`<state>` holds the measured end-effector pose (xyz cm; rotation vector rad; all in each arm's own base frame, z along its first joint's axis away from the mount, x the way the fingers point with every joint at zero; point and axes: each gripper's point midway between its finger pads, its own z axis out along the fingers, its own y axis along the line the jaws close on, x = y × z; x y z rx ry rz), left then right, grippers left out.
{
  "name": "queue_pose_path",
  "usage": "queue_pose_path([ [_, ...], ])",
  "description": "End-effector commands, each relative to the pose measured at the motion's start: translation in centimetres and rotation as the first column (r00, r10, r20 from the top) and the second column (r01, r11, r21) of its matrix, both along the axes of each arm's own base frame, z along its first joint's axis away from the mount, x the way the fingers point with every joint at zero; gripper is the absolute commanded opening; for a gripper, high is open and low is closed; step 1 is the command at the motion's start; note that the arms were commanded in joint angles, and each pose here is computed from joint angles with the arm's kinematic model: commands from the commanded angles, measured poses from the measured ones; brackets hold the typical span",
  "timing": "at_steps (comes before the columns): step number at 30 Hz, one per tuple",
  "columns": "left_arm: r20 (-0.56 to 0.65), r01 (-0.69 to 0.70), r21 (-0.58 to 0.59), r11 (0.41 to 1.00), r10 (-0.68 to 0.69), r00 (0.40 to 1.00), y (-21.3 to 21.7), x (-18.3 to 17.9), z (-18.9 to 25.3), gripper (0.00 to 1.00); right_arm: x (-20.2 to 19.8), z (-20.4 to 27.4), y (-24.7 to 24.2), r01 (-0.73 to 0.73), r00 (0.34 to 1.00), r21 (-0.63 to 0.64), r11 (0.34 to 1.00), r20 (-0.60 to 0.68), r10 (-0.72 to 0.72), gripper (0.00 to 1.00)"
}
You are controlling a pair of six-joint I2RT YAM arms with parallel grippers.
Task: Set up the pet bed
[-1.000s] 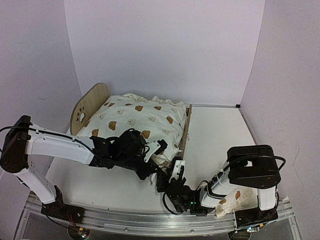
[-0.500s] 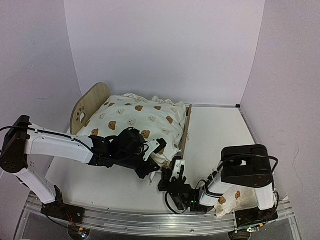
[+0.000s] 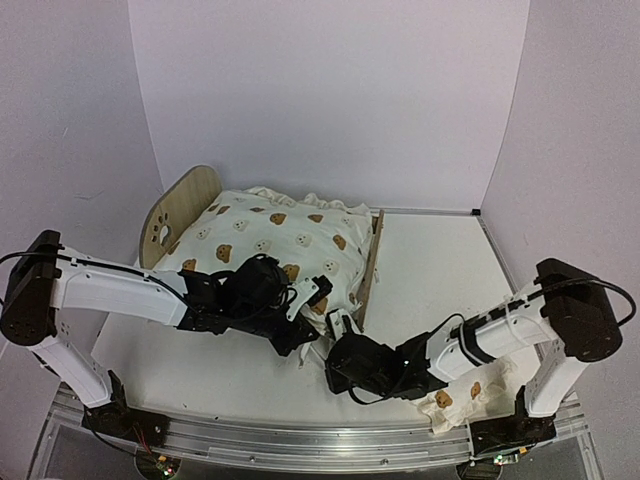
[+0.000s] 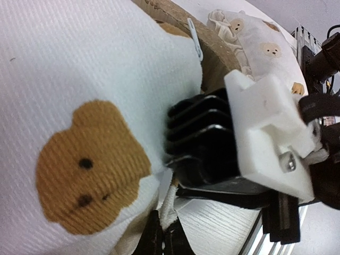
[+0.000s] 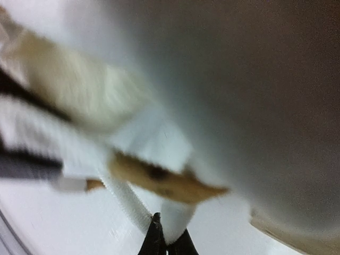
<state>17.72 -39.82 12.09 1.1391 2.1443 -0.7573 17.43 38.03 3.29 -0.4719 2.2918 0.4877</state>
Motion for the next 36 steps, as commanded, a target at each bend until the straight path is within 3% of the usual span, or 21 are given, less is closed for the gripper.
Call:
queue_pose_path([
  [1, 0.048, -0.027, -0.072, 0.997, 0.03, 0.998, -1.3, 1.7, 3.0, 0.0, -3.5, -0.7, -4.4, -0.176, 0.978, -0.237, 0.955, -0.155, 0.142, 0.0],
  [14, 0.046, -0.048, -0.078, 0.996, 0.052, 0.998, -1.2, 2.2, 3.6, 0.0, -1.8, 8.2, -8.0, -0.146, 0.989, -0.379, 0.914, -0.072, 0.128, 0.0],
  [21, 0.055, -0.055, -0.059, 0.997, 0.058, 0.997, -1.0, 2.5, 3.3, 0.0, -1.6, 8.4, -9.3, -0.239, 0.968, -0.553, 0.799, -0.071, 0.24, 0.0],
  [23, 0.051, -0.058, -0.054, 0.997, 0.061, 0.997, -0.8, 2.5, 3.1, 0.0, -0.8, 8.4, -10.5, -0.203, 0.973, -0.637, 0.744, -0.046, 0.226, 0.0],
  [27, 0.053, -0.054, -0.051, 0.997, 0.057, 0.997, -0.8, 2.6, 3.2, 0.0, 0.4, 8.9, -12.8, -0.128, 0.979, -0.748, 0.651, 0.01, 0.205, 0.14],
  [34, 0.065, -0.048, -0.039, 0.998, 0.05, 0.997, -0.8, 3.0, 3.3, 0.0, 1.1, 10.9, -13.2, -0.092, 0.973, -0.752, 0.653, 0.072, 0.22, 0.25],
  [36, 0.063, -0.04, -0.038, 0.998, 0.043, 0.997, -0.9, 2.9, 3.4, 0.0, 0.9, 11.2, -13.2, -0.083, 0.978, -0.726, 0.683, 0.072, 0.196, 0.34],
])
